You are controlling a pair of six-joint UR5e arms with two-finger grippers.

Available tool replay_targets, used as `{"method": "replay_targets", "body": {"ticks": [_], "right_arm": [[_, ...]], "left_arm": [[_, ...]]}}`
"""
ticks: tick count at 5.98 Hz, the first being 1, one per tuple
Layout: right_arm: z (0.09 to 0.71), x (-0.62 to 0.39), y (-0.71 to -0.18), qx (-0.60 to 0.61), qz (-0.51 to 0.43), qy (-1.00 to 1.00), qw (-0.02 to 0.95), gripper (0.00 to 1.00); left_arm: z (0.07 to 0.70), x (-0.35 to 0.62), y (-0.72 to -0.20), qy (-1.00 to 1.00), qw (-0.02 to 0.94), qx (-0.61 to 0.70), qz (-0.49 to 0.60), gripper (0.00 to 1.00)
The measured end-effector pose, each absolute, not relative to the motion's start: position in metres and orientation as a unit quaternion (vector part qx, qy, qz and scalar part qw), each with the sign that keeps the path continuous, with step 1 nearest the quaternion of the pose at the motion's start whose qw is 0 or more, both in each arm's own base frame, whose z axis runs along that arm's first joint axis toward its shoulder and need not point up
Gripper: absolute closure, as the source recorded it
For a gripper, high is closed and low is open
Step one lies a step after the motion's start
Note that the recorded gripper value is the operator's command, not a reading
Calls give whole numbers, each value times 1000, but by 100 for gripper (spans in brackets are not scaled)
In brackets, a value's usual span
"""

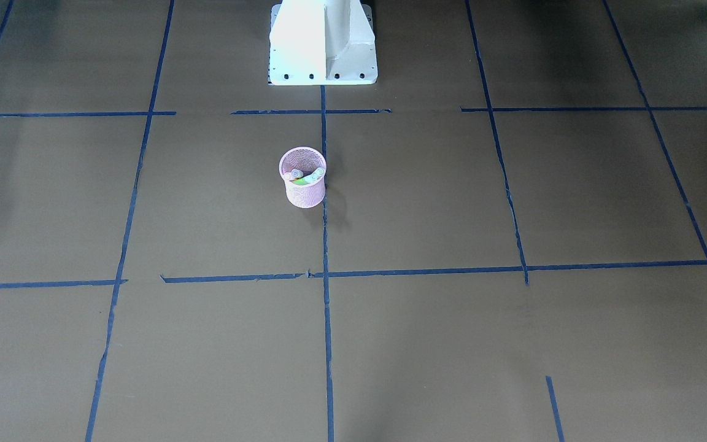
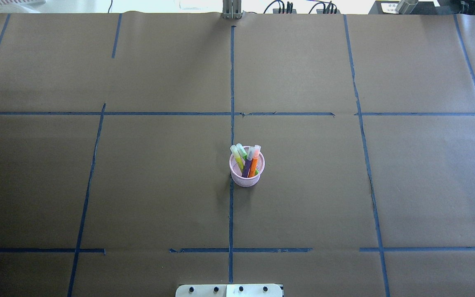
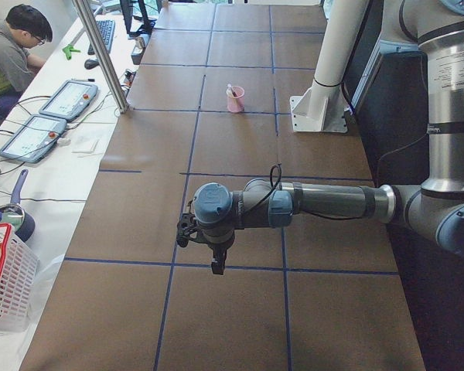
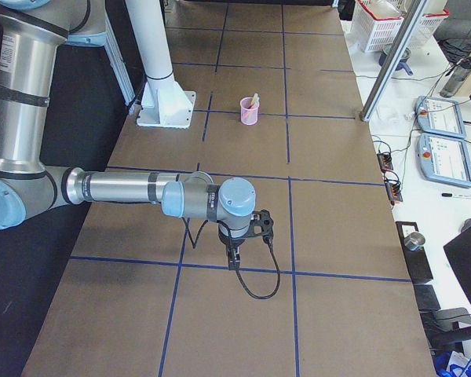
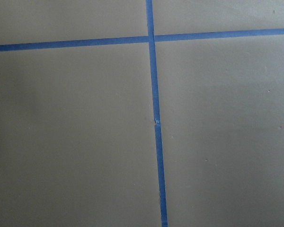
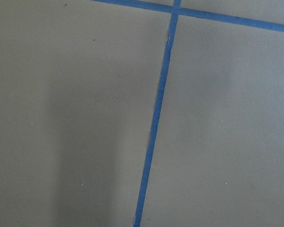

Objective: Collect pens into pen holder

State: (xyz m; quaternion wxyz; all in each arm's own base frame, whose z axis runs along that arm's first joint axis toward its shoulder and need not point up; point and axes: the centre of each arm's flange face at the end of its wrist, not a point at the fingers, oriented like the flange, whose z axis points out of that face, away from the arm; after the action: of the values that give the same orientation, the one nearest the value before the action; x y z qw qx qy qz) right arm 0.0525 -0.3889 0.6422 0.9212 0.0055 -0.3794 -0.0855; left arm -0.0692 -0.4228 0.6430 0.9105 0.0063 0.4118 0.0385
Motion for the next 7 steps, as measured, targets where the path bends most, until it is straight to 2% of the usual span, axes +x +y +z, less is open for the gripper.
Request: {"method": "replay_targets", "body": {"ticks": [7], "right_arm": [[632,53,-391,15,-89,-378,921,0]], "left_arm": [[647,-69,-408,412,911,1,36,0]]}}
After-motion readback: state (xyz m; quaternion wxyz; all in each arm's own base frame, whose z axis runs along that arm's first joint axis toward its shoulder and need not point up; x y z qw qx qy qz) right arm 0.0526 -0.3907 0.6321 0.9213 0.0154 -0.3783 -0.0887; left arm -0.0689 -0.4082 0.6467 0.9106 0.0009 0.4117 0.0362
